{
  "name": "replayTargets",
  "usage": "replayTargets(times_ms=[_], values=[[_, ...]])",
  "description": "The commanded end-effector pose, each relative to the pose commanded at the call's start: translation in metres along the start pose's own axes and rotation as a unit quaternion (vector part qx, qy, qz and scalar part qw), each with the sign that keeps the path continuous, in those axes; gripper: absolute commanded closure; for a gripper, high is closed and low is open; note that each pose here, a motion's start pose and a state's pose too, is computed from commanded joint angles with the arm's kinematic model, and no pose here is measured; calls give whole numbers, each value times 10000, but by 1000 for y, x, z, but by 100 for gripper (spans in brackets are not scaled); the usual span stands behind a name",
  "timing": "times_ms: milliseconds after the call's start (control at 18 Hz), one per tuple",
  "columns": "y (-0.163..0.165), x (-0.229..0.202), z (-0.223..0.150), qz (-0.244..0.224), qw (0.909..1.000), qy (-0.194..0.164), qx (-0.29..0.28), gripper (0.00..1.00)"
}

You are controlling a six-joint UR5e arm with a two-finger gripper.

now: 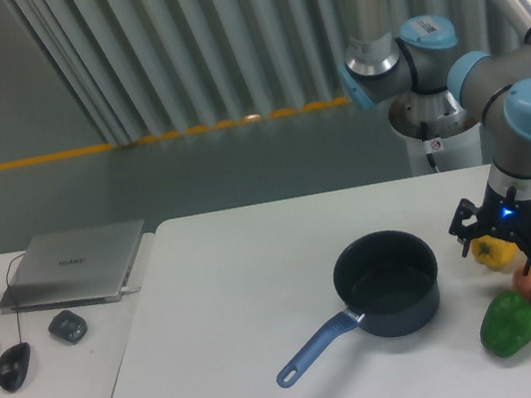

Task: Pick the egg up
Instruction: 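Lower the open gripper past the yellow pepper toward the egg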

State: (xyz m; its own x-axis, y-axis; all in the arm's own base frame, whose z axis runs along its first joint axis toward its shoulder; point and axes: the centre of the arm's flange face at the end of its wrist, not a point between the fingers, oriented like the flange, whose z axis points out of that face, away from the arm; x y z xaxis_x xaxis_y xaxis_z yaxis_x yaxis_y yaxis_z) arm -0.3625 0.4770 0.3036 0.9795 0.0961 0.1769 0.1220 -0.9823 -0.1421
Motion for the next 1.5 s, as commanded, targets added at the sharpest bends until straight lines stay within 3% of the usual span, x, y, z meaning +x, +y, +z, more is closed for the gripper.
replayTargets(times_ms=[500, 1500], values=[[12, -17, 6, 436, 9987, -116, -238, 0], [11, -19, 24, 426, 9980, -111, -457, 0]])
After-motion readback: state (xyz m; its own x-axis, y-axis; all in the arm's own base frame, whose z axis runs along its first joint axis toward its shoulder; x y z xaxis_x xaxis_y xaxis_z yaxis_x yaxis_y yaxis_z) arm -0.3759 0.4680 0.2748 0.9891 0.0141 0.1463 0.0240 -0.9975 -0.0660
